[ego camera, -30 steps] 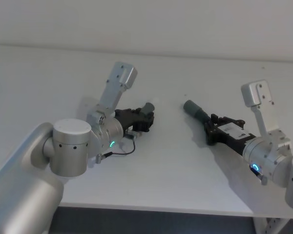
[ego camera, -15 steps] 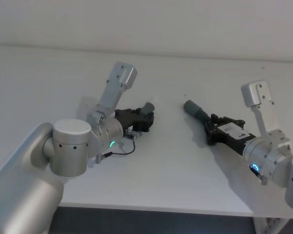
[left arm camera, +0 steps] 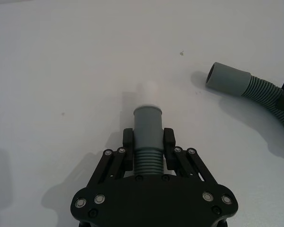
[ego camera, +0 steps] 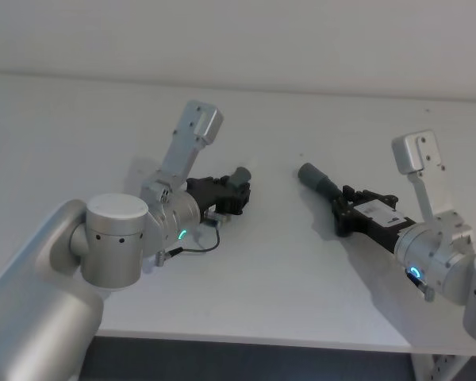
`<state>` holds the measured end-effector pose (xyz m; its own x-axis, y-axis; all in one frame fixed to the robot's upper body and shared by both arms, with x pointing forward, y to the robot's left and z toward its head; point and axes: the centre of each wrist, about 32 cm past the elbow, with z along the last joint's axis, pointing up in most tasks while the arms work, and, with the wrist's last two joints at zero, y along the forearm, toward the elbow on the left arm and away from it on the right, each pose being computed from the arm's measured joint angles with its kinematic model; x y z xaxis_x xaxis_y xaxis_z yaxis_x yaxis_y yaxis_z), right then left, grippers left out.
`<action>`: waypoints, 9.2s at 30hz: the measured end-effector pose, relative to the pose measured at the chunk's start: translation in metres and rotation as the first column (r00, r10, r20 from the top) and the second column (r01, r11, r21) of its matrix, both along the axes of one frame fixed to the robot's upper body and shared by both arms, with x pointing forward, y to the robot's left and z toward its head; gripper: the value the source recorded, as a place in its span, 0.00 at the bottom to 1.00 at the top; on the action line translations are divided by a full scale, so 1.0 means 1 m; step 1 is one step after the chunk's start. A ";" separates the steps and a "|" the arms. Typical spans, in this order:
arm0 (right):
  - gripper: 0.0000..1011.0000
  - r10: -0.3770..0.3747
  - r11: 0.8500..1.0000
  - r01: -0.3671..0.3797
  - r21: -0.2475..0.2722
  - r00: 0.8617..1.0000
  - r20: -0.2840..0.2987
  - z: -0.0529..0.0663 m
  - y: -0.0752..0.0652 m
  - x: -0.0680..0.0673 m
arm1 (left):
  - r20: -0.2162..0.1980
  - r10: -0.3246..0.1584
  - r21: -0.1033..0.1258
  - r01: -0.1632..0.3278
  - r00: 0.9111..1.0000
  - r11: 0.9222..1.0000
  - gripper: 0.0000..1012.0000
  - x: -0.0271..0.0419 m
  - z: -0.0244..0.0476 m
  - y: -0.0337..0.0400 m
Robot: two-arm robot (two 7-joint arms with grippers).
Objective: Use both hands to pick up one end of the pipe from the table, align the ends, and insert them.
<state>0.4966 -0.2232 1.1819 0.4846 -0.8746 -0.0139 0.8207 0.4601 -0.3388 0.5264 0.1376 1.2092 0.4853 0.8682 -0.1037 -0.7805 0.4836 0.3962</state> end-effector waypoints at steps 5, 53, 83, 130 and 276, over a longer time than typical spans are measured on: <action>0.22 0.000 1.000 0.000 0.000 1.000 0.000 0.000 0.000 0.000 | 0.000 0.000 0.000 0.000 1.000 1.000 0.35 0.0000 0.0000 0.0000; 0.22 0.000 1.000 0.000 0.000 1.000 0.000 0.000 0.000 0.000 | 0.000 0.000 0.000 0.000 1.000 1.000 0.36 0.0000 0.0000 0.0000; 0.21 0.073 0.997 -0.073 -0.004 0.994 0.076 0.000 -0.008 0.015 | 0.101 -0.055 0.053 0.049 0.993 0.997 0.35 0.0130 0.0059 -0.0018; 0.91 0.175 0.984 -0.170 -0.056 0.977 0.118 0.011 -0.042 0.042 | 0.340 -0.414 0.488 0.218 0.844 0.845 0.35 0.0244 0.0663 -0.0035; 0.23 0.677 0.720 -0.216 -0.659 0.428 0.599 0.045 -0.184 0.035 | 0.308 -0.809 0.861 0.215 0.501 0.461 0.35 -0.0023 0.1262 0.0132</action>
